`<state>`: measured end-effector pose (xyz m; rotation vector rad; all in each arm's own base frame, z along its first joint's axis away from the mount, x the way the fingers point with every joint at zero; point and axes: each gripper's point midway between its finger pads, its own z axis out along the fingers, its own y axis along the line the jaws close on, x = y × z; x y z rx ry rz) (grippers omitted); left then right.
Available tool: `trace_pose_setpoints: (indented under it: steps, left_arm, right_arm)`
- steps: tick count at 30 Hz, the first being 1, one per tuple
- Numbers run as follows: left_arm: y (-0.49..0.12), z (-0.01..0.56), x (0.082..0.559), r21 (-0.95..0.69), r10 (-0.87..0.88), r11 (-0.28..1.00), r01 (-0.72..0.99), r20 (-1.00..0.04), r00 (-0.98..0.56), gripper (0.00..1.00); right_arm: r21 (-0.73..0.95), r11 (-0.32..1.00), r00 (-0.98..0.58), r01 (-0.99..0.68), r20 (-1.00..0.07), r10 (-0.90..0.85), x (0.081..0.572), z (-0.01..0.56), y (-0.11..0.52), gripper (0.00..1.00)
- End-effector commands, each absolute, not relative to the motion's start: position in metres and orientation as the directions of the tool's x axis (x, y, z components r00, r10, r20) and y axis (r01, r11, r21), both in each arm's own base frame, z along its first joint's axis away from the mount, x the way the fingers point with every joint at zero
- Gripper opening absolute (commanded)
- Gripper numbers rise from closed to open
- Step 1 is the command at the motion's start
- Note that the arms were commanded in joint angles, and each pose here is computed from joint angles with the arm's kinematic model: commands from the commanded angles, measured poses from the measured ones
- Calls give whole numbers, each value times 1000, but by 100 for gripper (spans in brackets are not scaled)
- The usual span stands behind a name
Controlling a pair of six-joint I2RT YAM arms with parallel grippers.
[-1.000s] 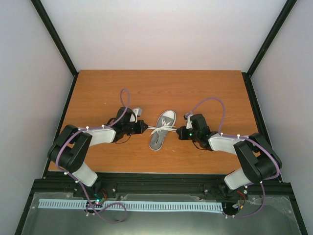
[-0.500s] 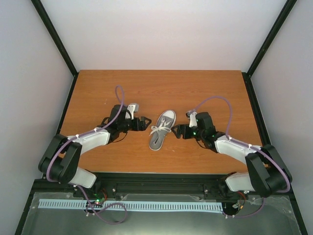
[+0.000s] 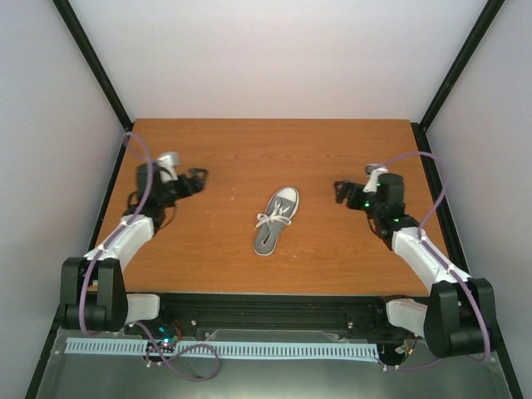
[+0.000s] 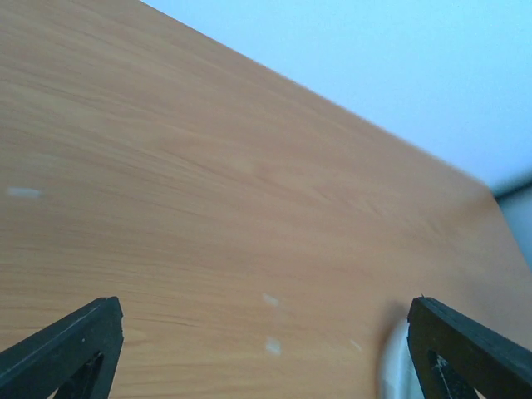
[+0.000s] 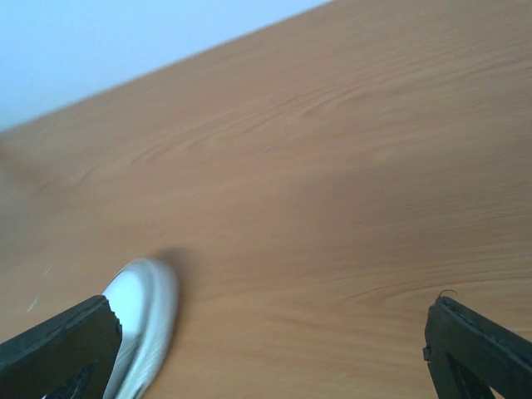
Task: Tie the shoes
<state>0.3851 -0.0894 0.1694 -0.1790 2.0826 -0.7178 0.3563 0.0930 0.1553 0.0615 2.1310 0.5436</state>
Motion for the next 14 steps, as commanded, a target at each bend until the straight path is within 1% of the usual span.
trace_pose_setpoints:
  steps: [1,2,4,6,7,10,14]
  left_arm:
    - [12,180,379,-618,-595,781,-93,-690,-413,96]
    - [37,179,372,-608,-622,777,-165,-699,-353,99]
    - [76,178,353,-517,-593,796,-314,-769,-237,100]
    - [102,169,337,-441,-558,781,-443,-810,-178,100]
    - [109,163,333,-413,-545,774,-480,-820,-174,100]
    - [114,145,332,-371,-531,774,-513,-822,-206,100]
    - [108,135,338,-374,-524,794,-479,-820,-228,100]
  right_arm:
    - [398,913,-439,93,-806,396,359,165,8,100]
    - [391,909,-401,143,-817,414,355,166,-8,100]
    - [328,906,-335,267,-850,406,346,165,-36,100]
    - [276,886,-280,374,-877,391,335,161,-59,100]
    - [260,873,-253,413,-888,384,331,160,-67,100]
    - [224,849,-204,479,-912,356,321,155,-82,100]
    - [180,841,-203,511,-925,321,319,148,-90,100]
